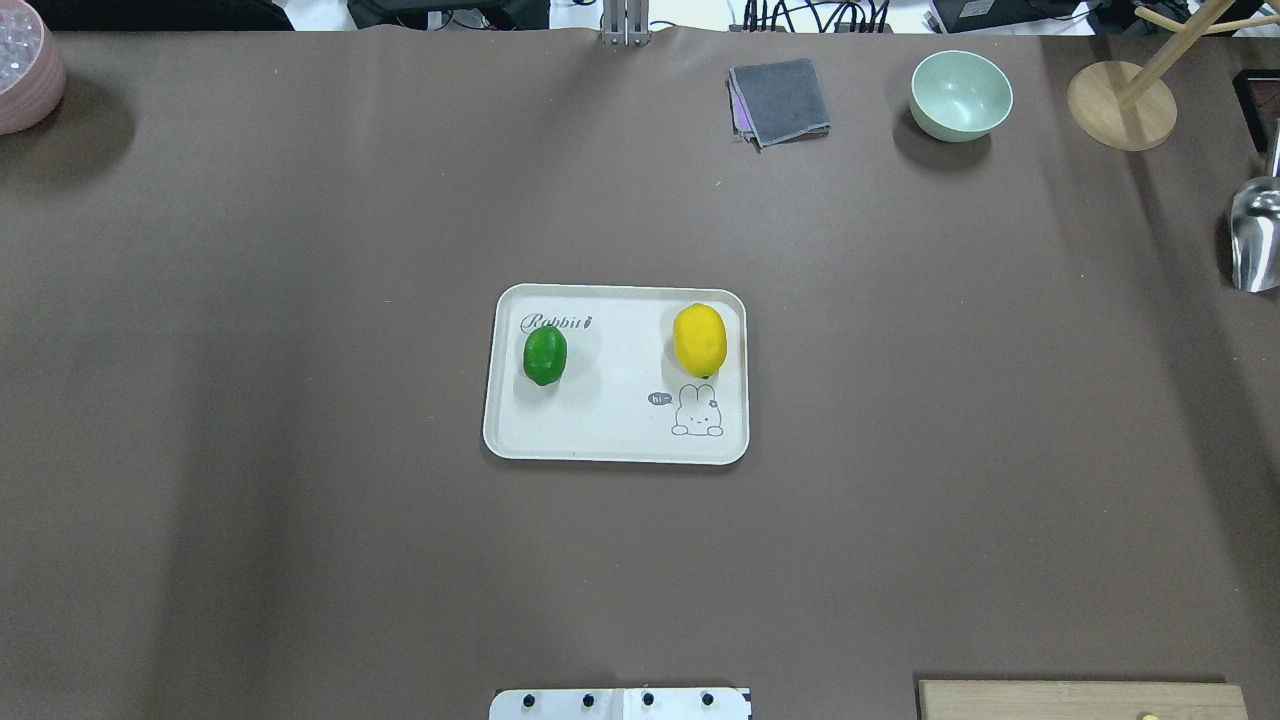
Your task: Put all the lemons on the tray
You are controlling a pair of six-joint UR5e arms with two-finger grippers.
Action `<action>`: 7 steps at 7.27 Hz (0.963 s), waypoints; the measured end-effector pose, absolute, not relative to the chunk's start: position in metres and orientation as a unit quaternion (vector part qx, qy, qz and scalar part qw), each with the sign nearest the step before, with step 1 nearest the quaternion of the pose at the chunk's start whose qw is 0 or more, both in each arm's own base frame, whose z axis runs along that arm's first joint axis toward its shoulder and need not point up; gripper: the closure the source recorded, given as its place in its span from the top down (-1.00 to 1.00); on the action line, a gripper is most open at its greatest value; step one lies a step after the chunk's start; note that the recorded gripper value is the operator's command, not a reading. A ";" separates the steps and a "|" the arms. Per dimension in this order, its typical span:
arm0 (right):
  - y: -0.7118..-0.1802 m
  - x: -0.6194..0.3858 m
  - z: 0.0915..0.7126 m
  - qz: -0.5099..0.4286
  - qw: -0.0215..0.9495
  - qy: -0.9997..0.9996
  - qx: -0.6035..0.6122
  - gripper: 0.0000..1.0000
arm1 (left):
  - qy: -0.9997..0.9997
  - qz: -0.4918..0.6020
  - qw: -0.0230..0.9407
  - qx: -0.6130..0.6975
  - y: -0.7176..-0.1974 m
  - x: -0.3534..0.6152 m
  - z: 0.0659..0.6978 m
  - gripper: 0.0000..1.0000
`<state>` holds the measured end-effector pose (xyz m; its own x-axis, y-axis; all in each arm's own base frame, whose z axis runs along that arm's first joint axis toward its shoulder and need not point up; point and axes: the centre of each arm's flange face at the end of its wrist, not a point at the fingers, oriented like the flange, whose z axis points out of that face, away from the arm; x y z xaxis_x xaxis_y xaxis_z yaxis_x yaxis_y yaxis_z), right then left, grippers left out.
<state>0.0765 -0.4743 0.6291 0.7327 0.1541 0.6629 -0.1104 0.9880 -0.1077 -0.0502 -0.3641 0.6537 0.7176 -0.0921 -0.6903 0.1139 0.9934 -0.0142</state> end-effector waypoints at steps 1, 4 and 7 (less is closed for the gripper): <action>-0.471 0.076 0.628 0.071 0.931 -0.358 -0.032 1.00 | 0.375 -0.058 0.925 0.012 -0.359 -0.052 0.648 0.96; -0.467 0.076 0.630 0.071 0.931 -0.357 -0.033 1.00 | 0.379 -0.055 0.924 0.006 -0.345 -0.055 0.638 0.96; -0.464 0.076 0.631 0.070 0.931 -0.358 -0.032 1.00 | 0.381 -0.058 0.923 0.000 -0.338 -0.055 0.641 0.96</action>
